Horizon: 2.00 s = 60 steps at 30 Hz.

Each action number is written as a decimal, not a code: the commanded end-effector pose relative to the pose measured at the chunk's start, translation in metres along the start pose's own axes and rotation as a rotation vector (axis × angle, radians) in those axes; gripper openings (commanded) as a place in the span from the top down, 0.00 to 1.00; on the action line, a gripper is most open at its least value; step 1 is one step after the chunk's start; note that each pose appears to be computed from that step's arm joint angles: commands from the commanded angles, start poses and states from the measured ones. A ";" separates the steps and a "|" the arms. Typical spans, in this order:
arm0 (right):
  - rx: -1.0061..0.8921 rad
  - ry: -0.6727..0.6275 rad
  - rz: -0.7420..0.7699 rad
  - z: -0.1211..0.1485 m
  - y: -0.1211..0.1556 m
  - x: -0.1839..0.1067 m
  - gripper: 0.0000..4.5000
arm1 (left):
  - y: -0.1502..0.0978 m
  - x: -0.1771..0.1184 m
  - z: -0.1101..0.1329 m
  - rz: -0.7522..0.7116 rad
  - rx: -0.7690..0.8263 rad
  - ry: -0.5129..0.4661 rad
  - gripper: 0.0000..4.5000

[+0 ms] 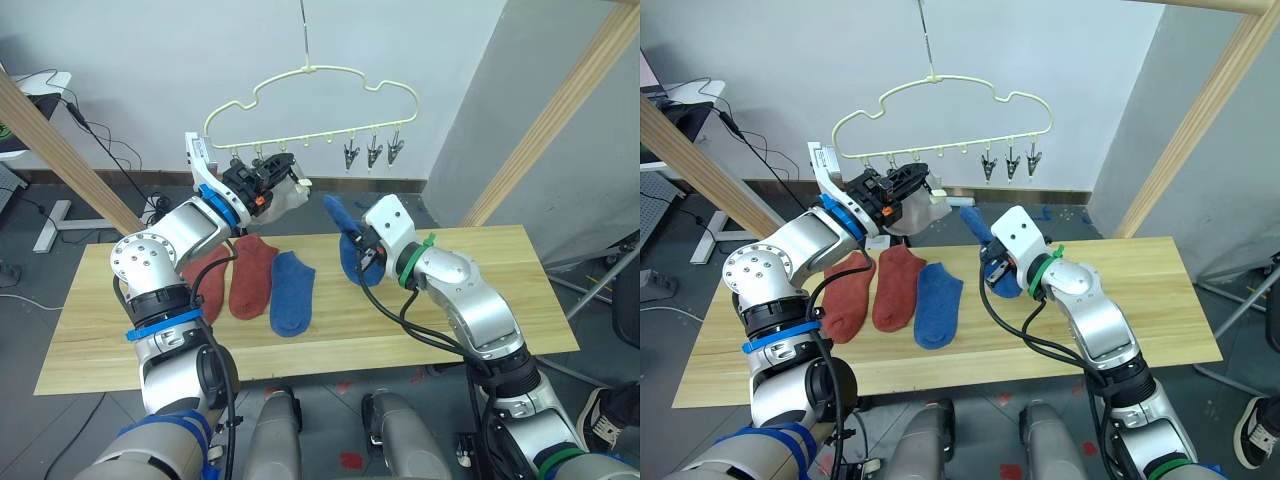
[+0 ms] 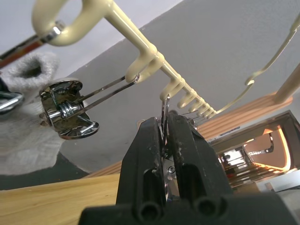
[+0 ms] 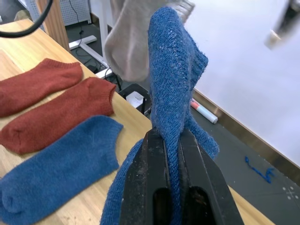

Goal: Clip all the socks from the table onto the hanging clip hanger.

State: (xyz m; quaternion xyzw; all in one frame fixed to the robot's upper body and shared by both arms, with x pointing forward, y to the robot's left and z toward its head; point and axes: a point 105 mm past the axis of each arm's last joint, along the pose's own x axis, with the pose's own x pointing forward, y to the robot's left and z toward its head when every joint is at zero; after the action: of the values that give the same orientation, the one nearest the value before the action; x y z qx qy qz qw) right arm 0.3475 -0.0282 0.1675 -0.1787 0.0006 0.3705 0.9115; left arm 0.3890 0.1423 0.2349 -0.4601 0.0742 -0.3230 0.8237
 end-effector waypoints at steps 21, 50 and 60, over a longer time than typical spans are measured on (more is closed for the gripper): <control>-0.097 -0.096 0.037 0.044 0.015 0.018 0.99 | -0.005 -0.005 -0.005 -0.010 0.057 0.023 1.00; 0.147 -0.155 0.079 0.030 0.012 0.046 0.76 | -0.023 -0.100 -0.006 0.075 0.318 0.083 0.00; 0.242 -0.091 0.057 -0.003 -0.005 0.017 0.00 | -0.004 -0.138 -0.027 0.287 0.481 0.182 0.00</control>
State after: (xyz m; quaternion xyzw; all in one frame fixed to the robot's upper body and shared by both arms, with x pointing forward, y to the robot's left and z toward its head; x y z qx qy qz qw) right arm 0.3672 -0.0164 0.1471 -0.0683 0.0333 0.4020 0.9125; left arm 0.2714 0.2079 0.1911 -0.2465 0.1504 -0.2524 0.9235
